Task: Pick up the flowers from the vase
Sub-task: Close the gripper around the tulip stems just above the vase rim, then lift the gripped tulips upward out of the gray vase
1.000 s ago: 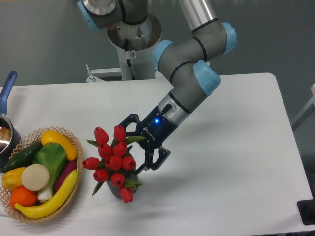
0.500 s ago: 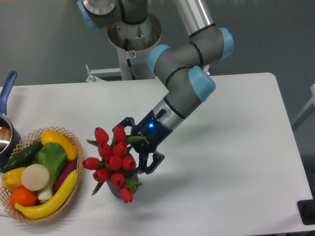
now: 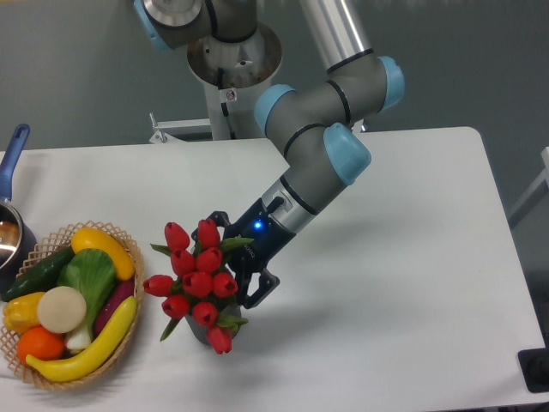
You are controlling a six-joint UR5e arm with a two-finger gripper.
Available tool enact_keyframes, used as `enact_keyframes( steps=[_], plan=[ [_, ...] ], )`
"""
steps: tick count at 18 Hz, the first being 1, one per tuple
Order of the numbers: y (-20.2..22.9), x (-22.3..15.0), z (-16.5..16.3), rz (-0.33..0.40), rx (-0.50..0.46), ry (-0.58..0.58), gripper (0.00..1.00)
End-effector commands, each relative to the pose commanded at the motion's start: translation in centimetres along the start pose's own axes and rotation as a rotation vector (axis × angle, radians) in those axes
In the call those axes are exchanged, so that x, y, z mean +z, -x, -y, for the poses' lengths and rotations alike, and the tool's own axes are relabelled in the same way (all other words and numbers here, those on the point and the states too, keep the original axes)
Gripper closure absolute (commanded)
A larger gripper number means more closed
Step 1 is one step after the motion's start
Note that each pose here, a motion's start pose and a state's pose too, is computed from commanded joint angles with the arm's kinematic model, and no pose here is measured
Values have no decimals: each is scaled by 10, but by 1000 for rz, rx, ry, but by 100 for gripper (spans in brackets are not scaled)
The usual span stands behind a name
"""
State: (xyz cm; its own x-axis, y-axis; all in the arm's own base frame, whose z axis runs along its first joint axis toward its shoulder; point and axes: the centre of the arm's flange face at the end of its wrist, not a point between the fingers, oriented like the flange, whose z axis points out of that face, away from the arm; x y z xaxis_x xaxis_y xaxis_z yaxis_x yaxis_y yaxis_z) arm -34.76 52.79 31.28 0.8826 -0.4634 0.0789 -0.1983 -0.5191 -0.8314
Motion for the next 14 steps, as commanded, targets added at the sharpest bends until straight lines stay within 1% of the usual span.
enact_keyframes(
  steps=[1,4,6,8,14],
  plan=[
    [0,-1,1,0,1,-5,43],
    [-1,-1,2,-2,0,-9,53],
    [-2,-1,3,-1,1,-11,53],
    [-1,-2,3,1,1,-11,57],
    [-2,-5,4,4,-7,-15,57]
  ],
)
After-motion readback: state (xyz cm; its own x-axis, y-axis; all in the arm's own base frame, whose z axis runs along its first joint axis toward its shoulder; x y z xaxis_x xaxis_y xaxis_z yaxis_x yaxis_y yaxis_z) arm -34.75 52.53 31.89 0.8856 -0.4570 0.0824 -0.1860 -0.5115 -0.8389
